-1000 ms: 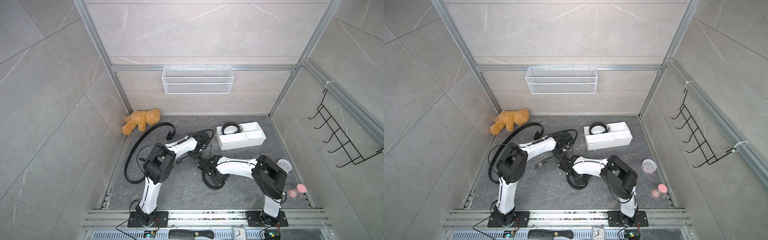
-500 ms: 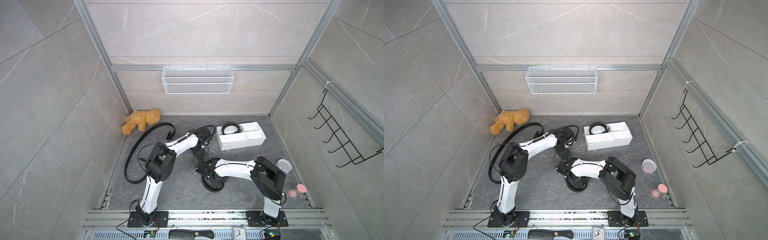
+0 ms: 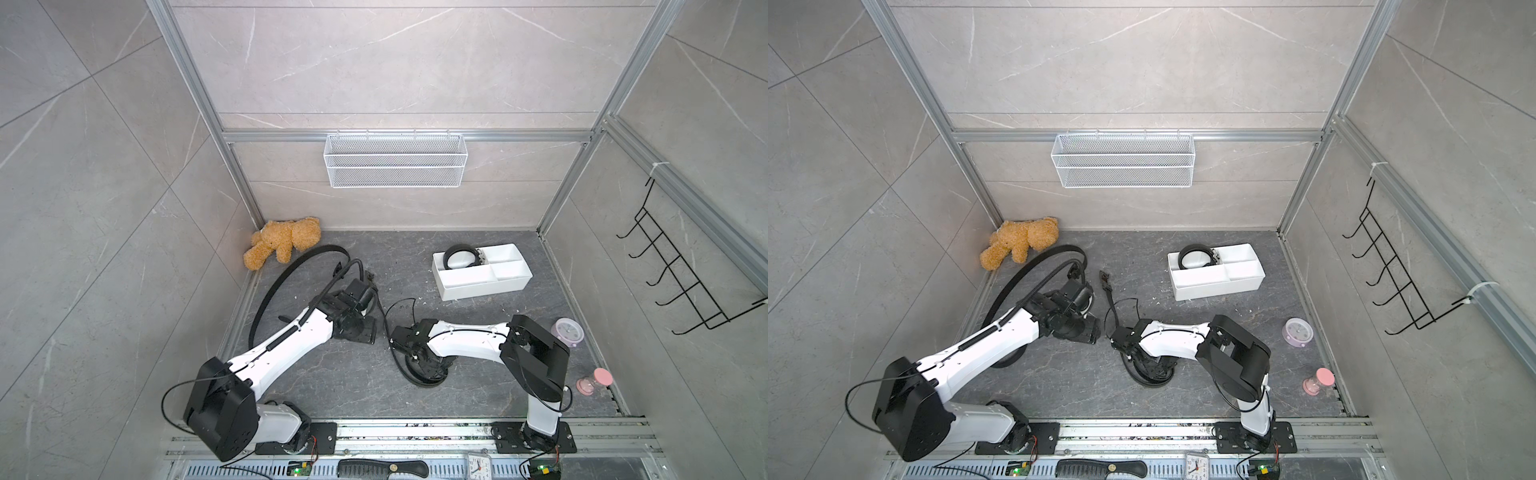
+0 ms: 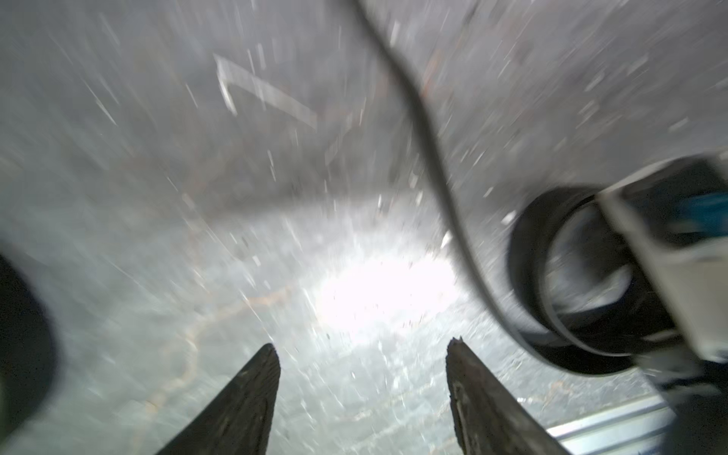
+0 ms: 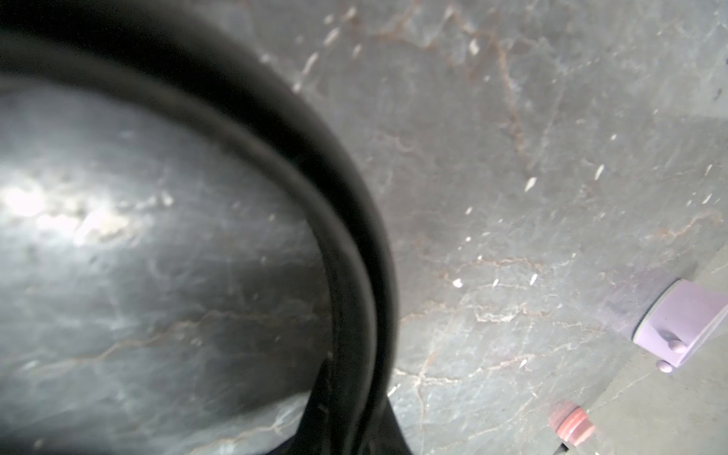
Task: Place the belts into the storage roll
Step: Roll the belt at the center of the board.
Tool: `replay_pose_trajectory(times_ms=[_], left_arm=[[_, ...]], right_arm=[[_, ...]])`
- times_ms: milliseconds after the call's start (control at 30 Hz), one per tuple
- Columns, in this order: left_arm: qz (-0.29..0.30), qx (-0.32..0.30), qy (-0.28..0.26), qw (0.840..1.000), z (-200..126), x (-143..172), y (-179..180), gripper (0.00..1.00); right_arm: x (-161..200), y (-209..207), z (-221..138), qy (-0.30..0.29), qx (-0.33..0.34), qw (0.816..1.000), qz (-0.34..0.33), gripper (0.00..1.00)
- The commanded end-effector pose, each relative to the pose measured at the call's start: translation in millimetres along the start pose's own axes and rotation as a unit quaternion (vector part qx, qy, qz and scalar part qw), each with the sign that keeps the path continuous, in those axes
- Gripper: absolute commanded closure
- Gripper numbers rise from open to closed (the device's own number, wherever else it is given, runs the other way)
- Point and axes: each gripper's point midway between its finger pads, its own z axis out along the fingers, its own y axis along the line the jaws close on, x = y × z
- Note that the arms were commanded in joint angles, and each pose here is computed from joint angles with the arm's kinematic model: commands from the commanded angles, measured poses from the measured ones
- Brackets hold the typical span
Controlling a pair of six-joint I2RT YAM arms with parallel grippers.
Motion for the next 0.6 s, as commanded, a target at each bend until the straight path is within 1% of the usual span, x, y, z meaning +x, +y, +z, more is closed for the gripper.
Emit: replay_pose_trajectory(times_ms=[0, 67, 100, 233, 300, 367, 567], left_arm=[[-0.168, 0.109, -0.025, 0.979, 32, 10, -22, 0.28], [-0.174, 0.119, -0.047, 0.976, 37, 2, -24, 0.22], [-0.175, 0.128, -0.053, 0.975, 39, -2, -27, 0.21], [-0.185, 0.111, -0.046, 0.975, 64, -8, -25, 0.22], [-0.180, 0.121, -0.061, 0.974, 72, -20, -30, 0.24], [-0.178, 0.131, -0.075, 0.972, 79, -34, -36, 0.24], [-0.160, 0.166, -0.094, 0.968, 92, -62, -56, 0.25]], right_arm=[[41, 47, 29, 0.085, -0.067, 0.994, -0.035, 0.90], [41, 50, 29, 0.084, -0.066, 0.993, -0.040, 0.90], [41, 52, 29, 0.084, -0.066, 0.993, -0.043, 0.90], [42, 58, 30, 0.084, -0.063, 0.993, -0.054, 0.90], [41, 59, 30, 0.083, -0.063, 0.993, -0.054, 0.91], [41, 59, 29, 0.081, -0.063, 0.993, -0.055, 0.91], [41, 60, 29, 0.081, -0.064, 0.993, -0.056, 0.91]])
